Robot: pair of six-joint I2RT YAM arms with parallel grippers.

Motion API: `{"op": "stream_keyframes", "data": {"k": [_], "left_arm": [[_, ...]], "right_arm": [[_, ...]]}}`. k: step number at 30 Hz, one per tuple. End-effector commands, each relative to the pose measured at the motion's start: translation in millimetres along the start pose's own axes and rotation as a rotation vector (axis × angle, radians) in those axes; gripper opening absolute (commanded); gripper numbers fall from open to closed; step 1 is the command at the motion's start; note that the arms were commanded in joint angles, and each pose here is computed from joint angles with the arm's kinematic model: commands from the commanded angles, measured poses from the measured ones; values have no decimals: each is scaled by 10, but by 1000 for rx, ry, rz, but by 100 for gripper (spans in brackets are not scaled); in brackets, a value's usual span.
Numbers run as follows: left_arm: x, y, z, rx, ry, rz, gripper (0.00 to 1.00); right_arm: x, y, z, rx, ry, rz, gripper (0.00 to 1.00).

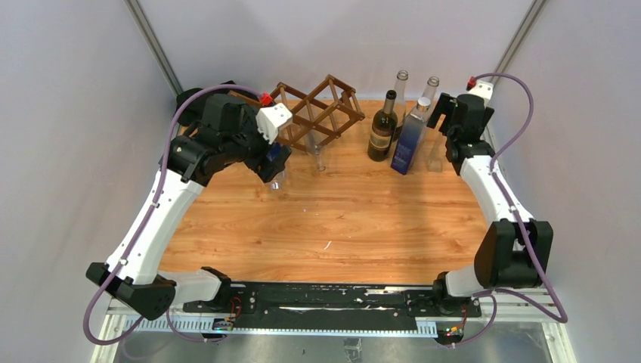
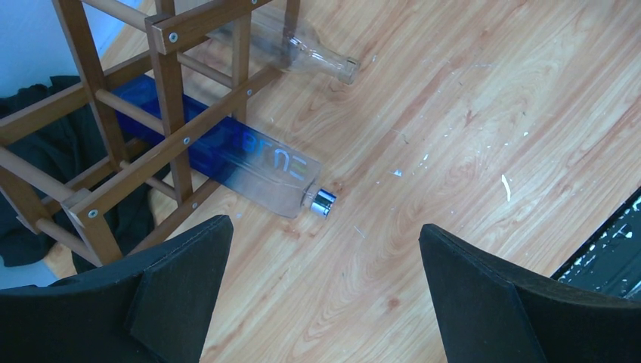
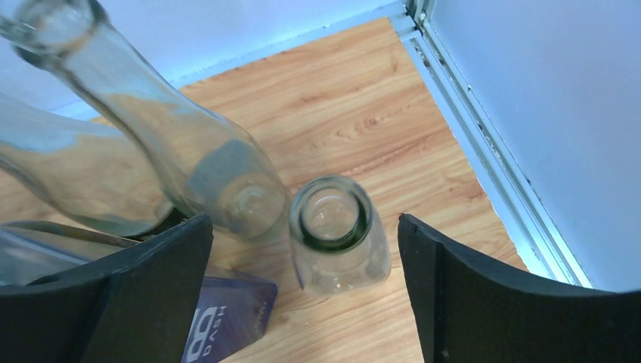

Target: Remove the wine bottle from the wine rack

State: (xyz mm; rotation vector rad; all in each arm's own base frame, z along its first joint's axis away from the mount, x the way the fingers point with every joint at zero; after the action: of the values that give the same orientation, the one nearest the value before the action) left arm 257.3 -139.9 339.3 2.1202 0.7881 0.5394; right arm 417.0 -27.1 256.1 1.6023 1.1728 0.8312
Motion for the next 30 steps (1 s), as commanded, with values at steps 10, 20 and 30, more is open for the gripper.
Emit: {"op": "stream_keyframes", "data": {"k": [10, 20, 30], "left_arm": [[21, 89, -98, -48, 20, -32, 100], [308, 26, -71, -32, 66, -121, 100], [420, -137, -154, -34, 80, -183, 100]], "right_arm": [[84, 1038, -837, -159, 183, 200, 85], [1012, 929, -1540, -107, 529, 122, 92], [2484, 30, -1869, 129, 843, -68, 95]]}}
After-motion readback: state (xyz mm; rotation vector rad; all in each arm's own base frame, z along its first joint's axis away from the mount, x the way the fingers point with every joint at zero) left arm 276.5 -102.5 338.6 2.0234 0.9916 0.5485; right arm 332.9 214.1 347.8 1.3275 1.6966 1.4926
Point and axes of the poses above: each gripper's point midway between its finger pads, its own z axis out along the fingers, its own x axis along the line the jaws close on, y = z × x, the point moved 4 cm from there along -z, back along the fingers, and after that the axes turned 5 degrees about -z, right-handed, at the moved point
